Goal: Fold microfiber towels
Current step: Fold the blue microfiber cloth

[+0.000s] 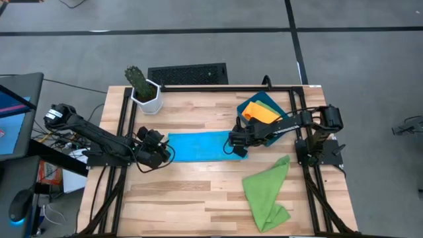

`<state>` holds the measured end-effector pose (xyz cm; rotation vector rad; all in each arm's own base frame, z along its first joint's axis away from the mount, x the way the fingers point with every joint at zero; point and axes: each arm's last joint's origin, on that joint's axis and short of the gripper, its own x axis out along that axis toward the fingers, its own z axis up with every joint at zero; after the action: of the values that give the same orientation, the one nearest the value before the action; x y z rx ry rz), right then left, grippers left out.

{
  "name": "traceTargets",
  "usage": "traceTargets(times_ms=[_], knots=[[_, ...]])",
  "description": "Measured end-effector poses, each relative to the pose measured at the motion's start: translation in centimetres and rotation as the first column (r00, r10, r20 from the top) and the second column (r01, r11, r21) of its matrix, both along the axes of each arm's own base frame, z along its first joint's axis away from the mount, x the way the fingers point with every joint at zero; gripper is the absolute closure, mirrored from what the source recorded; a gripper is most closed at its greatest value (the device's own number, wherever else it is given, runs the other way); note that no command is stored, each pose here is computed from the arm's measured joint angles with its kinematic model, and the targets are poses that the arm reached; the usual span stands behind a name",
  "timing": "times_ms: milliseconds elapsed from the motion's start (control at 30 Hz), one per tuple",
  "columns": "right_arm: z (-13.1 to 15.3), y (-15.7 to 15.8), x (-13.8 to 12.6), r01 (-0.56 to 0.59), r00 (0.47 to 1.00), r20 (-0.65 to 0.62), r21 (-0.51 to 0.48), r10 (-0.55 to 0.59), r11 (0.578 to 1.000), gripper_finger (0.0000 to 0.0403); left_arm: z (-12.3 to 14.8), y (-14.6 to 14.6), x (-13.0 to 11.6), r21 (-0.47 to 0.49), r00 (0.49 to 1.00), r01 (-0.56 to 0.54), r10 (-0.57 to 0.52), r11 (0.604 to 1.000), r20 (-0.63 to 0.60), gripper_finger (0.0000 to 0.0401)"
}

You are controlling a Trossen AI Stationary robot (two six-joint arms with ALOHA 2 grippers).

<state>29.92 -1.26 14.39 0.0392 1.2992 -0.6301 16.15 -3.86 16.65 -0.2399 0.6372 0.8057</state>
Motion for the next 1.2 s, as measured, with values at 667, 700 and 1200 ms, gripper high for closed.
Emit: traceTargets(times_ms=[667,700,1200], knots=[[2.1,7.1,-3.7,0.011,0.841,0.541,-0.056,0.021,0.998,0.0304,-4.5,-2.6,5.1,-0.001,0.990,0.133,-0.133,0.991,0.041,0.0394],[1.6,7.2,-3.9,0.027,0.847,0.532,-0.057,0.007,0.998,0.0315,-5.1,-2.7,5.1,-0.013,0.992,0.127,-0.127,0.992,0.023,0.0392],[-4.7,10.4,-2.8,0.079,0.865,0.496,0.012,-0.074,0.997,0.0379,-8.6,-5.8,3.9,-0.121,0.993,0.116,-0.119,0.986,-0.013,0.0399]])
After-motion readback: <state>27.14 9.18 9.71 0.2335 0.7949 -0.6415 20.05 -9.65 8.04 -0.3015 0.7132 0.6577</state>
